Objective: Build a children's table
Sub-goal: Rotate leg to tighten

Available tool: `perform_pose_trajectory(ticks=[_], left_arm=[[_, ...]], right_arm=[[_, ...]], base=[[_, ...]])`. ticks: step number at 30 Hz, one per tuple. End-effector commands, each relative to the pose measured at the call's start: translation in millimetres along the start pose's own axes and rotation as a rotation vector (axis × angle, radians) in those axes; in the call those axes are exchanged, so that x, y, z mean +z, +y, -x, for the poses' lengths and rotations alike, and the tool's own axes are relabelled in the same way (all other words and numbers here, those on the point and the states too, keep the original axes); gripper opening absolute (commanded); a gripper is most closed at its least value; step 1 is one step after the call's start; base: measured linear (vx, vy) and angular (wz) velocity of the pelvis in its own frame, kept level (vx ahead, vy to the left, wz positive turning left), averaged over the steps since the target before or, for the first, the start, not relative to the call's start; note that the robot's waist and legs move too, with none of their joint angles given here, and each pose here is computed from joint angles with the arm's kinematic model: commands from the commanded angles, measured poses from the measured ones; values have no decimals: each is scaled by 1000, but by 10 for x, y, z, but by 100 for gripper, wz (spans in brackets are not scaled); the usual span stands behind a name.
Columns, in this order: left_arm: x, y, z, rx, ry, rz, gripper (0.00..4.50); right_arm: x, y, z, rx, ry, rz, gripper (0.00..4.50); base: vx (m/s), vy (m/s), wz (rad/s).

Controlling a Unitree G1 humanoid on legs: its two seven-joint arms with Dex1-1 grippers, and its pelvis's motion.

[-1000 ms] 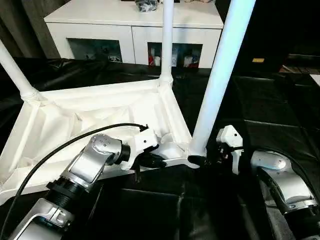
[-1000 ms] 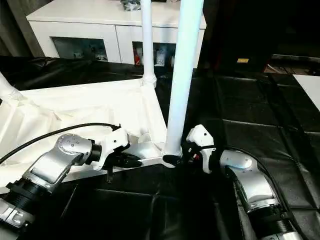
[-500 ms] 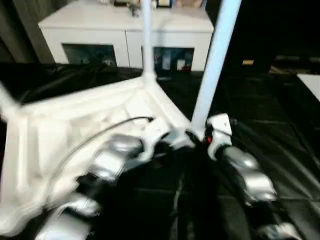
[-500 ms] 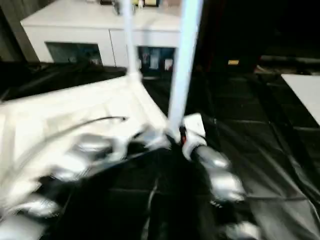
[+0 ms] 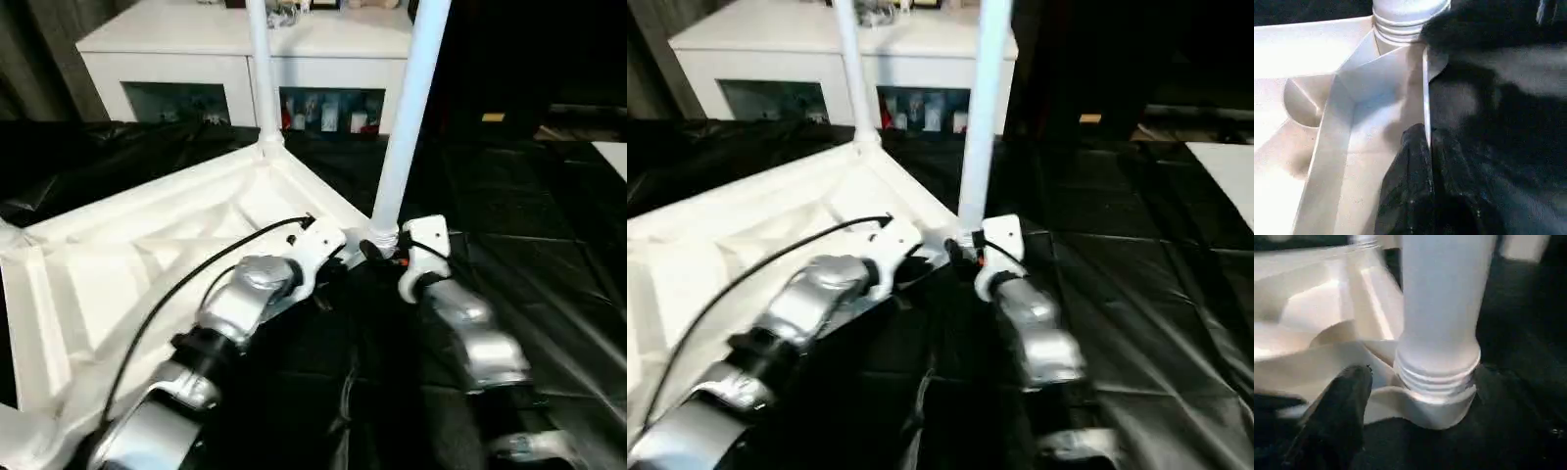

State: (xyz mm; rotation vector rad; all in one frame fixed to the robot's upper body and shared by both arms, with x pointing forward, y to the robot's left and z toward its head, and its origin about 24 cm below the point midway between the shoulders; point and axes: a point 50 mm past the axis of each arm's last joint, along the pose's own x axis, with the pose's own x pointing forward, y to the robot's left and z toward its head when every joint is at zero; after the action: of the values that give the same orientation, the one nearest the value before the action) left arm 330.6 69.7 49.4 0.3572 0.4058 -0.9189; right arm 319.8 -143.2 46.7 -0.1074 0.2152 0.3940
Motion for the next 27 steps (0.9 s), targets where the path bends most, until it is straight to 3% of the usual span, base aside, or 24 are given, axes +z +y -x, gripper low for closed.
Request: perform_pose_trajectory(ticks=[1,5,8,14,18,27], left_arm=[[-84,-14,101,-83,5,-36,0],[-150,-114,259,-303,-8,-106,0],[-183,-215,388,-480,-15,-138,0],[-187,-226,418,-507,-3,-130,0],[-175,-205,425,-502,-6,-138,0],[-190,-177,442,-495,5,-131,0]], right_arm=[[25,-53,114,127,8,53,387],[-11,-147,335,339,30,147,387],[-46,-136,479,500,63,152,387],[-89,-60,559,637,95,142,387],[-102,-29,511,646,95,142,387],[-130,-41,514,662,117,129,323]], base=[[0,0,0],[0,0,0],[0,0,0],[0,0,0],[0,0,0],[0,0,0]])
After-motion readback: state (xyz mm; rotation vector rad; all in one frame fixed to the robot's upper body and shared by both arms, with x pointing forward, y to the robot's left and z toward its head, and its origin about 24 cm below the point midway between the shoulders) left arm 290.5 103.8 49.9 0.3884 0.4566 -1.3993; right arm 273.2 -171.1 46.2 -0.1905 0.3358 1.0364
